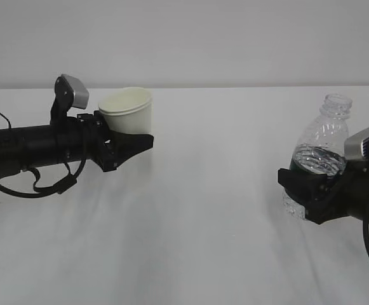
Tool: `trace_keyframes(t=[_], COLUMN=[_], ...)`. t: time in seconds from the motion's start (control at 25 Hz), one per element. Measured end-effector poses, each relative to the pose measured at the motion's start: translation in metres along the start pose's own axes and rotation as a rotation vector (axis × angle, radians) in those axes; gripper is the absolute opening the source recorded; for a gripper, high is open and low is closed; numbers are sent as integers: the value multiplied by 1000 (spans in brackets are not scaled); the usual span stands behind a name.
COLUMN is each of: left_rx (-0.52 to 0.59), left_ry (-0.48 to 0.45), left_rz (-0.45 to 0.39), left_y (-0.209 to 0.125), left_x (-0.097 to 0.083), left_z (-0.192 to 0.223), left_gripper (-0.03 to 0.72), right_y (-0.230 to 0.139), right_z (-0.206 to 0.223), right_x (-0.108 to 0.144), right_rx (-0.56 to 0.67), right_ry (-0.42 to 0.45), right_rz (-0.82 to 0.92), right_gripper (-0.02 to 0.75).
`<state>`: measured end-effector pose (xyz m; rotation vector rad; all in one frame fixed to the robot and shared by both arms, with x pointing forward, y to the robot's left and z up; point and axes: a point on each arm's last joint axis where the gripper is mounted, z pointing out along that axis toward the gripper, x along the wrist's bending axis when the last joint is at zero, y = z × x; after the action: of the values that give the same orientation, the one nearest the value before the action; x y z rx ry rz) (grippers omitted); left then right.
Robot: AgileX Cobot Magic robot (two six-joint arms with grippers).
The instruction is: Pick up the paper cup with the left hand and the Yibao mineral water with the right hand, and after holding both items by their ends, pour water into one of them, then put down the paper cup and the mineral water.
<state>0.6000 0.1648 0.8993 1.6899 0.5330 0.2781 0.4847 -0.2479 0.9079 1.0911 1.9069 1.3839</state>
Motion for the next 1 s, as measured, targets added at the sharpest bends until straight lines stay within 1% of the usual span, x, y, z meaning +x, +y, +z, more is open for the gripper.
trace_keyframes(t=[0.12, 0.32, 0.6, 0.72, 1.0], left_rx=[15, 21, 23, 20, 24], left_ry=[-68, -145, -190, -223, -323], left_rz=[9, 0, 49, 61, 73], left_y=[1, 1, 13, 16, 18], left_x=[-7, -14, -23, -33, -68], left_z=[-1, -2, -3, 4, 27], left_gripper=[450, 447, 442, 442, 440], right_y=[0, -1, 3, 6, 14], right_z=[0, 0, 2, 4, 12], right_x=[1, 3, 2, 1, -2], right_rx=[2, 6, -2, -12, -7], right_ry=[7, 28, 43, 52, 73], right_rz=[-3, -11, -14, -25, -52], right_gripper=[462, 462, 462, 462, 462])
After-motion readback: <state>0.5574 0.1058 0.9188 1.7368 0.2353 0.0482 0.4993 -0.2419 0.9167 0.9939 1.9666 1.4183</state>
